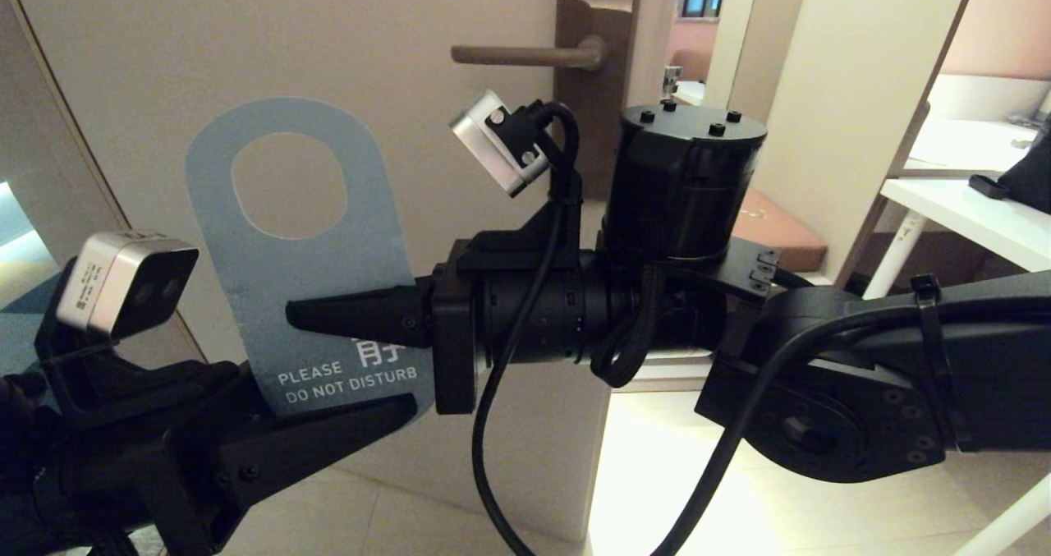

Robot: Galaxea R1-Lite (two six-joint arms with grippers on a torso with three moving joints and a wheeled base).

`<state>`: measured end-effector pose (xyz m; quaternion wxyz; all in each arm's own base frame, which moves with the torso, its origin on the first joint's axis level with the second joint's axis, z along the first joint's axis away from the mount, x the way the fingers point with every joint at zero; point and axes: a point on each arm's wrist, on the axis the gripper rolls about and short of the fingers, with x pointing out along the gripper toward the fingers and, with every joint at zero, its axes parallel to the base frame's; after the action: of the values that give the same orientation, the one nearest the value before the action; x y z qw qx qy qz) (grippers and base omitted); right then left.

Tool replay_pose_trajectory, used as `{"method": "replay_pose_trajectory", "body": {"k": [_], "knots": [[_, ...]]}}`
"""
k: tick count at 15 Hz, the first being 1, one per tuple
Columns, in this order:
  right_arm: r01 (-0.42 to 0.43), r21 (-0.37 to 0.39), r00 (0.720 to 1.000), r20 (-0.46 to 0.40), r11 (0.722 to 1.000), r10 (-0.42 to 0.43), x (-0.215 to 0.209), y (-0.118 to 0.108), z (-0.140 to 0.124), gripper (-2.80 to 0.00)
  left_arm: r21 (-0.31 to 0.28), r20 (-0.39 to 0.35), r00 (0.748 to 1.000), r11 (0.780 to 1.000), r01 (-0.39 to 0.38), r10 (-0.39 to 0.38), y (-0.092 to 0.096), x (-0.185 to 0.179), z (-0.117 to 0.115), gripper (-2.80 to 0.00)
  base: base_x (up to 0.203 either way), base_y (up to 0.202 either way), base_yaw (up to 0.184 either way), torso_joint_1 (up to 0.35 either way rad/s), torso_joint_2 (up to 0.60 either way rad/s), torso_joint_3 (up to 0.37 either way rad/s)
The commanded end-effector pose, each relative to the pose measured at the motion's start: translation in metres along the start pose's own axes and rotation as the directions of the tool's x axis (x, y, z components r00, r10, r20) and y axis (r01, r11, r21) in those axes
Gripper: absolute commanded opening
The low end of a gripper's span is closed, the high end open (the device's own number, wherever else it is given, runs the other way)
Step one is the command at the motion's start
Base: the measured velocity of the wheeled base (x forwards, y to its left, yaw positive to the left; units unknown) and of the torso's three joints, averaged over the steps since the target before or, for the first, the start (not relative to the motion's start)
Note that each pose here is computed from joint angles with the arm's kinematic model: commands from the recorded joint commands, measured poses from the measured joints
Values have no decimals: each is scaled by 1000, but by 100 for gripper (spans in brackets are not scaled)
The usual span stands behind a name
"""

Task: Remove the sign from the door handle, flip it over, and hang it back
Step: Hand it to the other hand

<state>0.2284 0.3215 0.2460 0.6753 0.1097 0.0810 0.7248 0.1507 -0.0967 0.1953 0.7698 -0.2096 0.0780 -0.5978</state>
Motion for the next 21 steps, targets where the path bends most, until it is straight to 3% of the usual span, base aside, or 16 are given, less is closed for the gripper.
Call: {"method": "replay_pose_trajectory", "body": {"k": [1, 4, 21], "knots": [[-6, 0, 1000, 0, 1000, 6, -1, 1, 0, -280, -8, 12, 1000, 1000, 26, -26, -7, -2, 3, -280, 0, 0, 0, 0, 0, 0], [-9, 2, 1000, -2, 1000, 9, -1, 2, 0, -280, -64, 26, 998, 996, 58, -57, -17, -5, 6, -280, 0, 0, 0, 0, 0, 0], [-5, -1, 1000, -10, 1000, 5, -4, 6, -2, -280, -74, 17, 997, 995, 73, -72, -20, -5, 3, -280, 0, 0, 0, 0, 0, 0]]}}
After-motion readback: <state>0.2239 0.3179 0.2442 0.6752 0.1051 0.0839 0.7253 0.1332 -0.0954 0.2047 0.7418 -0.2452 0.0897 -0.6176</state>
